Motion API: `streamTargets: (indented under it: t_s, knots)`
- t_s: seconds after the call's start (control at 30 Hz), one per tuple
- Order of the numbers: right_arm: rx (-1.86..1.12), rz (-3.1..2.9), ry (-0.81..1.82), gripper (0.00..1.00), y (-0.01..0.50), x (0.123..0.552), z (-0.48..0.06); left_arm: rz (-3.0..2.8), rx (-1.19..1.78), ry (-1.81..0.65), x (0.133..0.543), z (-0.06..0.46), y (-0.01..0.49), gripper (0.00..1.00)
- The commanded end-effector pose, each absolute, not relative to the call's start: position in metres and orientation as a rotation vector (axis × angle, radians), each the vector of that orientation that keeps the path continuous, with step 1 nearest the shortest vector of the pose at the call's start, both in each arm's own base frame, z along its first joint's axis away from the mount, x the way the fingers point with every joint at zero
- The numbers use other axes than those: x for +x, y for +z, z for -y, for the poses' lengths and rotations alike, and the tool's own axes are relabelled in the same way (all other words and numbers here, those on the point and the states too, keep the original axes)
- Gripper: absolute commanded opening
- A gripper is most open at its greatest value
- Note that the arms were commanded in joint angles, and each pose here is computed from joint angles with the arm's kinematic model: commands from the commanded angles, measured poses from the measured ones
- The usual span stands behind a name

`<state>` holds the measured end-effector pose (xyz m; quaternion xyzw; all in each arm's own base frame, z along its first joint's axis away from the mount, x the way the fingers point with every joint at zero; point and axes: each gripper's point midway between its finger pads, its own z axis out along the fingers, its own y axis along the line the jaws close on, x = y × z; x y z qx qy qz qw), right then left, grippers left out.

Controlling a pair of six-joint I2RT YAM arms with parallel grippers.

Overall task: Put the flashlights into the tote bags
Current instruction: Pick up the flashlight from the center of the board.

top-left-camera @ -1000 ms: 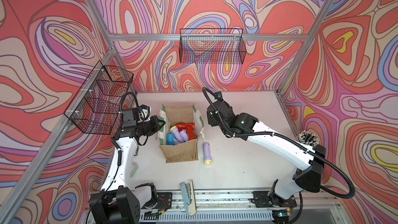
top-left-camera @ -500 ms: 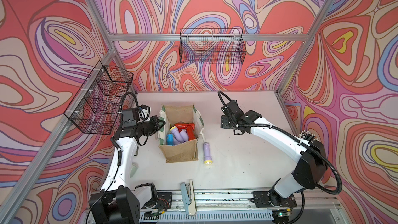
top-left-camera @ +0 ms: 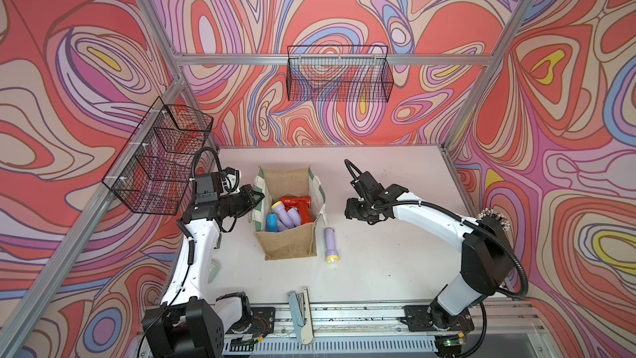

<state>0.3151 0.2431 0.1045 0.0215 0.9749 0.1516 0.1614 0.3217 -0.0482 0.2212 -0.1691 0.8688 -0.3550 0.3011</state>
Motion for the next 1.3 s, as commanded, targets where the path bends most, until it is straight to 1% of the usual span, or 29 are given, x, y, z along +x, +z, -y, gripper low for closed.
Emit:
streamTargets:
  t_s: [0.0,0.2,0.4,0.5,0.87,1.27]
  knots:
    - [0.104,-2.846,0.548,0.65,0.088,0.307,-0.257,-2.281,-0.426,-0.951,0.323,0.05,0.227,0.0]
    - [0.102,-2.871,0.619,0.64,0.075,0.294,-0.271,-2.293,-0.431,-0.945,0.321,0.05,0.224,0.0]
    - [0.012,-2.896,0.664,0.64,0.068,0.282,-0.3,-2.29,-0.435,-0.936,0.321,0.049,0.224,0.0]
    - [-0.022,-2.941,0.616,0.64,0.054,0.276,-0.305,-2.293,-0.436,-0.933,0.32,0.049,0.224,0.0]
    - [-0.153,-2.968,0.494,0.65,0.046,0.269,-0.319,-2.289,-0.435,-0.933,0.32,0.049,0.225,0.0]
    - [-0.281,-3.018,0.194,0.65,0.021,0.262,-0.314,-2.287,-0.434,-0.938,0.32,0.049,0.225,0.0]
